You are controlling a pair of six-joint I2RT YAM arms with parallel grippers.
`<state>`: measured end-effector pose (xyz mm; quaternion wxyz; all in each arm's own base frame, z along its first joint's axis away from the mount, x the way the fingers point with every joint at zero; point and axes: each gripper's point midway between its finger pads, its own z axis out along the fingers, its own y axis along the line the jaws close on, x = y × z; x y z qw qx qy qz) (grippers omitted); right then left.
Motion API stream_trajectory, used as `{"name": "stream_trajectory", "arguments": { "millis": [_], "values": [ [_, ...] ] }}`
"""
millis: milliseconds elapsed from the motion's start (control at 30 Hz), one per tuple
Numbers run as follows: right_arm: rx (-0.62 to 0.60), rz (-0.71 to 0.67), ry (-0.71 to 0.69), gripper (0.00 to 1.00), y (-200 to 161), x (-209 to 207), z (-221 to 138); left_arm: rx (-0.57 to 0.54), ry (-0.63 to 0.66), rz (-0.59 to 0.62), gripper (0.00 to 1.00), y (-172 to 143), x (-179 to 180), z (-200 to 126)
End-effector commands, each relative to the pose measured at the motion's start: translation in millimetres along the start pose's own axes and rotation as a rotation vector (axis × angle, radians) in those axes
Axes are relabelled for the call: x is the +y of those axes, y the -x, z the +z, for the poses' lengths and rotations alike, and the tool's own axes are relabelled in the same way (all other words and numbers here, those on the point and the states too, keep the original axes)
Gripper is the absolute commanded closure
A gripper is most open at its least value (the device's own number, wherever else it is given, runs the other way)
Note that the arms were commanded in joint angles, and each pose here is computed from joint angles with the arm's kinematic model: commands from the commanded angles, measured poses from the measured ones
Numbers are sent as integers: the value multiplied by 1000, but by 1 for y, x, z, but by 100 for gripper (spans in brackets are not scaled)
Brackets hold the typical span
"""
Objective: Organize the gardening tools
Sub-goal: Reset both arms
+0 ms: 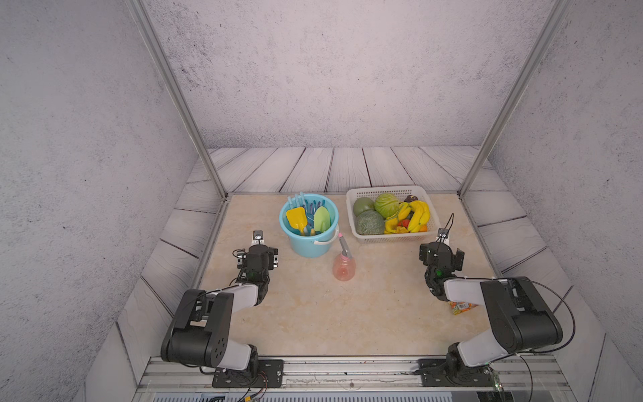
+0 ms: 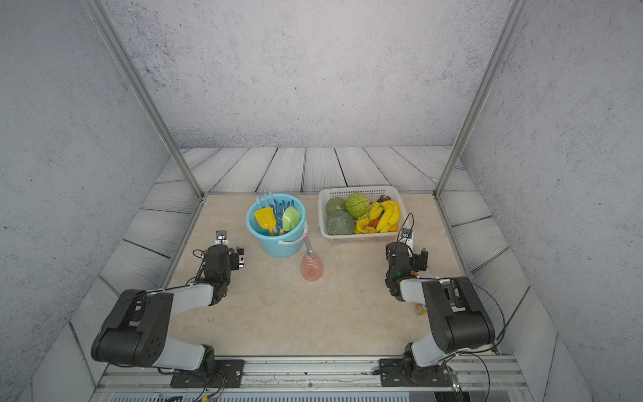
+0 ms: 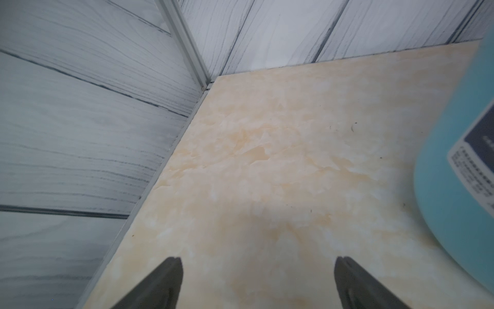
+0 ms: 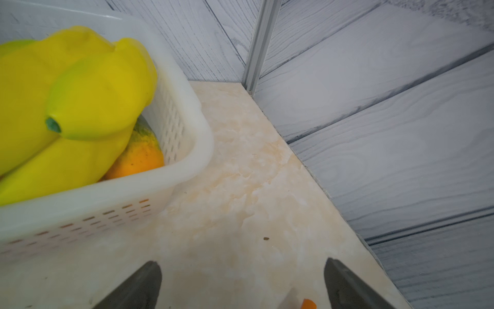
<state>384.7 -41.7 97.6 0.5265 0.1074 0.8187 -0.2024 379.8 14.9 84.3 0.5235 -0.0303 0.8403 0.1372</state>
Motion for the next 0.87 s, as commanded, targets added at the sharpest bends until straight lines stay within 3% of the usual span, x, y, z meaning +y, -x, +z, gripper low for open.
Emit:
{"name": "stream_trajectory", "arguments": {
  "millis": [0, 67, 167, 333, 833],
  "values": [
    [11, 44, 220, 1, 2, 21, 6, -95, -15, -56, 6, 24, 5, 12],
    [-92, 57, 258, 1, 5, 24, 6, -51, -57, -75, 1, 21, 5, 16],
    [2, 43, 242, 1, -2, 23, 7, -51, -59, -75, 1, 22, 5, 17],
    [-90, 46, 240, 1, 3, 23, 3, -54, -58, -77, 1, 22, 5, 17],
    [-73, 44, 238, 1, 3, 24, 5, -62, -57, -79, 1, 23, 6, 16]
  ]
}}
